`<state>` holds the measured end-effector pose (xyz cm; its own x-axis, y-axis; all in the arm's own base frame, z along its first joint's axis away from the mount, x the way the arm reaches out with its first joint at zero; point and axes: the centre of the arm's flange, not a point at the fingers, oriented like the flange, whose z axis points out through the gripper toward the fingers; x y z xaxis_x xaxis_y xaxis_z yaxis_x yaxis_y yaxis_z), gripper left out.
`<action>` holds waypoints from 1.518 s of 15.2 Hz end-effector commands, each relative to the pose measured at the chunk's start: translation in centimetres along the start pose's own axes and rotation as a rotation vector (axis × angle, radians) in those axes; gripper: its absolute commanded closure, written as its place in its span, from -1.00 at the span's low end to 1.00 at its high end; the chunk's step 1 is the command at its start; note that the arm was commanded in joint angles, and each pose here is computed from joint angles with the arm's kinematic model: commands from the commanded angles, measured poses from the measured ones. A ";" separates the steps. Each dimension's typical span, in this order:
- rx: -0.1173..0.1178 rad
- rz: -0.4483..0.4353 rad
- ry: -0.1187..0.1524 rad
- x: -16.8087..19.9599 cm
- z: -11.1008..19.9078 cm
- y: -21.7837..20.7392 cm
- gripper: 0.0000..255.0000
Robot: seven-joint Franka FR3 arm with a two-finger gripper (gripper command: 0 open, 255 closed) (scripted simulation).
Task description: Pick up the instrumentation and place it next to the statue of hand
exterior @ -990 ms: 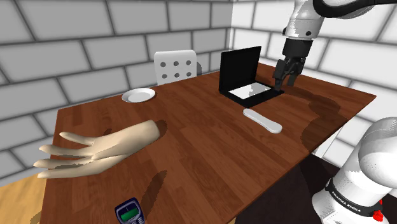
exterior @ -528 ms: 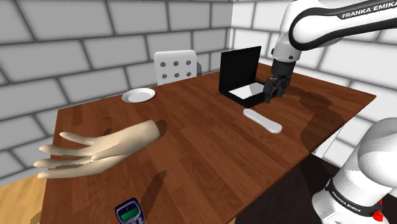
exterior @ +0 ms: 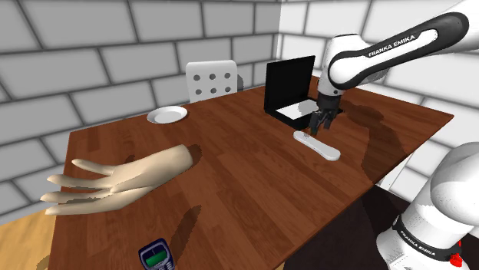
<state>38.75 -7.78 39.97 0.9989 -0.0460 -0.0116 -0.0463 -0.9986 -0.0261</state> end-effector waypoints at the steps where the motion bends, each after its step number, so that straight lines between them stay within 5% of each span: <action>1: -0.008 -0.005 0.003 1.3 2.2 1.0 -1.00; 9: -0.009 -0.005 0.003 1.5 6.6 1.2 -1.00; 17: -0.009 -0.005 0.003 1.5 6.6 1.2 -1.00; 18: -0.009 -0.005 0.003 1.5 6.6 1.2 1.00; 23: -0.009 -0.005 0.003 1.5 6.6 1.2 1.00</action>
<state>40.15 -8.88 33.36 0.9991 -0.0412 -0.0082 -0.0413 -0.9990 -0.0174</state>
